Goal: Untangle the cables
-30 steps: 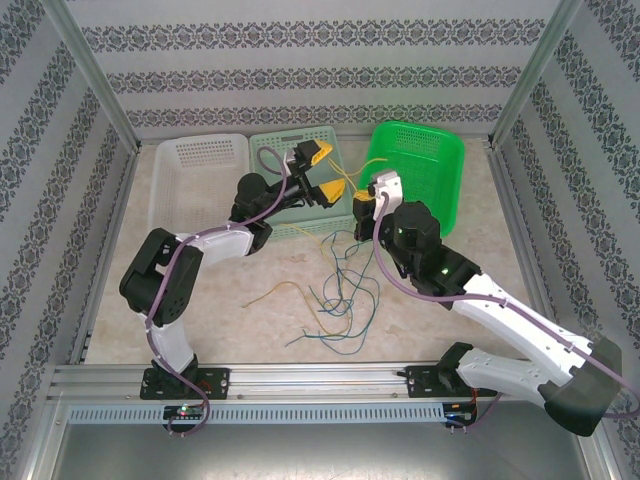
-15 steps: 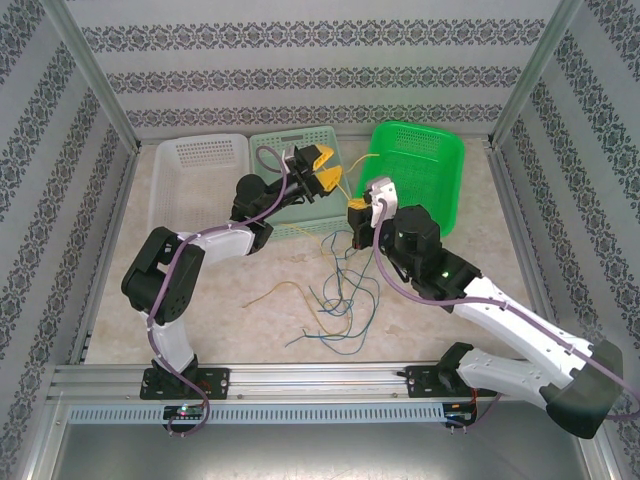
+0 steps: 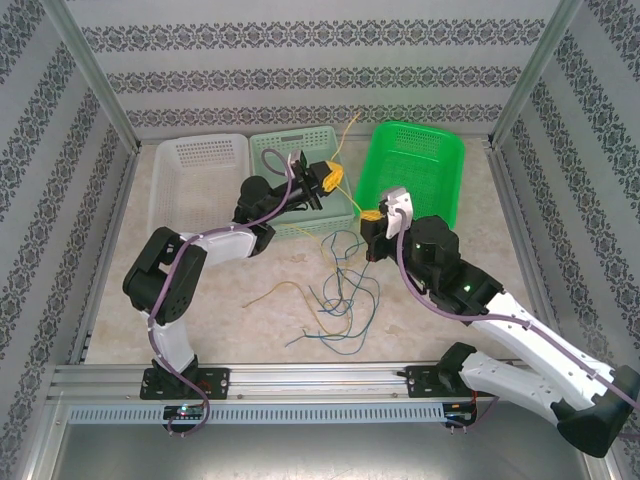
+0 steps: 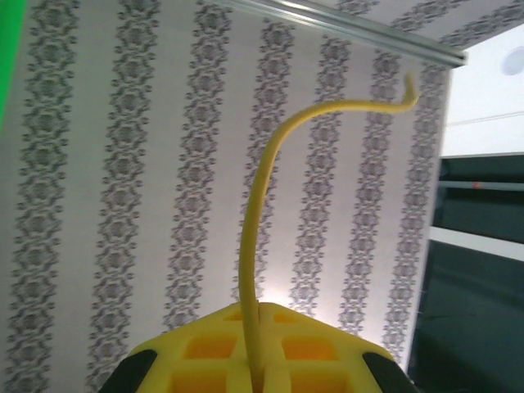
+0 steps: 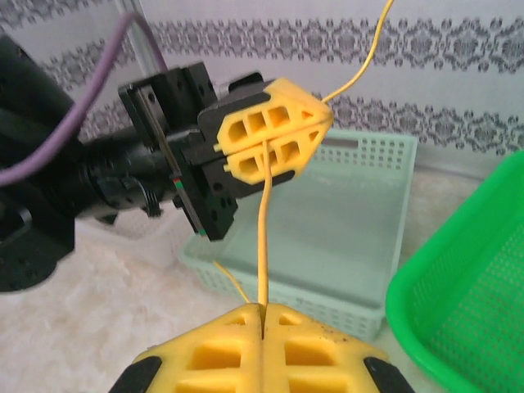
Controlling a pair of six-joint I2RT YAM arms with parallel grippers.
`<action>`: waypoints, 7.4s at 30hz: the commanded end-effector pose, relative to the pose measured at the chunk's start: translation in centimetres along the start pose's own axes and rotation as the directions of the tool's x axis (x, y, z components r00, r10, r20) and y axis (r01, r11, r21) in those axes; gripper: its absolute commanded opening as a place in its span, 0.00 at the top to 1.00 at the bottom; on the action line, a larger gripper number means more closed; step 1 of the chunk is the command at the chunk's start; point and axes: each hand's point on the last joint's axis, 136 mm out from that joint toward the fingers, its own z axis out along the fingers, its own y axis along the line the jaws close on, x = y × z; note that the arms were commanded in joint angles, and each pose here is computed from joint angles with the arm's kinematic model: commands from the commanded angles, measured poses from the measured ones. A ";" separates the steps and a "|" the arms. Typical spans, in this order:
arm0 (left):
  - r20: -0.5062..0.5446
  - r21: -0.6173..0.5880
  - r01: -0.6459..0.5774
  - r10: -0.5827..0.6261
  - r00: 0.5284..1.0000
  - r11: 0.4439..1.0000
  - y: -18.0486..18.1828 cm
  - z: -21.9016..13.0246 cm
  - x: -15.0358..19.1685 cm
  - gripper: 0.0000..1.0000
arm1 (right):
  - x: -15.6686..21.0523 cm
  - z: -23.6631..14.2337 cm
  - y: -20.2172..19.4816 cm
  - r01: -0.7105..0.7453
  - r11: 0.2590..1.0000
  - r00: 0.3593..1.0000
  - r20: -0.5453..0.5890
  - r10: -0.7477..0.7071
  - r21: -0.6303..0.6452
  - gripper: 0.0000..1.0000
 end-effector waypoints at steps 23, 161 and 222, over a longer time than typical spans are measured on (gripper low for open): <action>-0.043 -0.582 -0.641 0.768 0.639 0.500 -6.3 -8.5 0.4 0.00 | -7.4 2.1 -11.2 0.013 0.939 0.994 -0.107 0.026 0.345 1.00; 0.068 -0.850 -0.315 0.680 0.730 0.422 2.8 -24.9 -2.7 0.00 | -4.6 9.7 -4.2 -0.027 0.983 0.982 -0.179 0.059 0.179 1.00; -0.273 -0.830 -0.489 0.568 0.776 0.270 9.4 -20.7 -1.1 0.00 | 19.5 0.6 -6.3 -0.353 0.845 0.701 -0.485 0.523 0.401 0.30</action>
